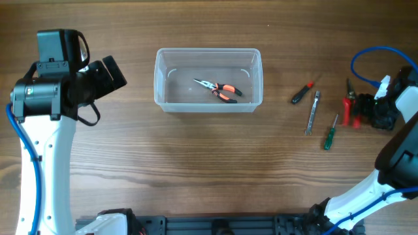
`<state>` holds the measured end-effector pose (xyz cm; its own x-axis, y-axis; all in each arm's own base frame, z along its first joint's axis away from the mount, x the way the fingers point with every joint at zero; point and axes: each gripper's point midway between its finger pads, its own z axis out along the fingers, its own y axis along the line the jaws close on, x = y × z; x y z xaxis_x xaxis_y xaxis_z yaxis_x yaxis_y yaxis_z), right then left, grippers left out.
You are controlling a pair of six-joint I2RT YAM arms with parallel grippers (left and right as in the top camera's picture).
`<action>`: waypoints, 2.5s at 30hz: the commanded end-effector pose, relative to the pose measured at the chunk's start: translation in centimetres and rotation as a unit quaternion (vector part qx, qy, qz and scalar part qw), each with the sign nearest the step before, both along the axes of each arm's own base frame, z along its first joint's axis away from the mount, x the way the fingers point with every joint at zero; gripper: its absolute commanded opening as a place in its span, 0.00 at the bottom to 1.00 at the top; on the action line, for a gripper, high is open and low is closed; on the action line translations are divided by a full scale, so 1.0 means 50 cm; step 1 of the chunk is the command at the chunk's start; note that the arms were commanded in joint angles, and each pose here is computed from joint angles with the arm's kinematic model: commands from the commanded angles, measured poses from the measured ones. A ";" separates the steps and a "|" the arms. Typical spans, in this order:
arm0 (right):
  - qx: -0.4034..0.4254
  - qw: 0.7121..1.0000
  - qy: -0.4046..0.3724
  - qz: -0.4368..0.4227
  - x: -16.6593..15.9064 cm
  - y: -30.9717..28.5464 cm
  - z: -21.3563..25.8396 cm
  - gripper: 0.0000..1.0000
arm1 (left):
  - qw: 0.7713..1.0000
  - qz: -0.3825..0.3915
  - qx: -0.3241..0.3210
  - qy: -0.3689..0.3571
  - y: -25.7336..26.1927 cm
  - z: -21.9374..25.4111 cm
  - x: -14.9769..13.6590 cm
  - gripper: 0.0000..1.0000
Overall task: Pack container
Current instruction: 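Move the right gripper to the red-handled snips and grasp them, then carry the red snips with the right gripper into the container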
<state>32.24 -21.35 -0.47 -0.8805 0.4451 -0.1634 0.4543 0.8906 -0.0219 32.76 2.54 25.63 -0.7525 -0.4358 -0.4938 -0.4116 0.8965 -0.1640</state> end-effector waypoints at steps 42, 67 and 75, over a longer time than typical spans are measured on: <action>-0.044 0.597 -0.220 0.770 0.219 0.914 0.295 0.04 | 1.000 0.002 -0.005 0.010 0.000 -0.006 -0.007 1.00; -0.057 0.896 -0.388 0.207 0.249 0.635 0.645 0.83 | 1.000 0.002 -0.005 0.010 0.000 -0.006 -0.007 1.00; 0.026 0.976 -0.189 -0.104 0.190 0.412 0.430 1.00 | 1.000 0.002 -0.005 0.010 0.000 -0.006 -0.007 1.00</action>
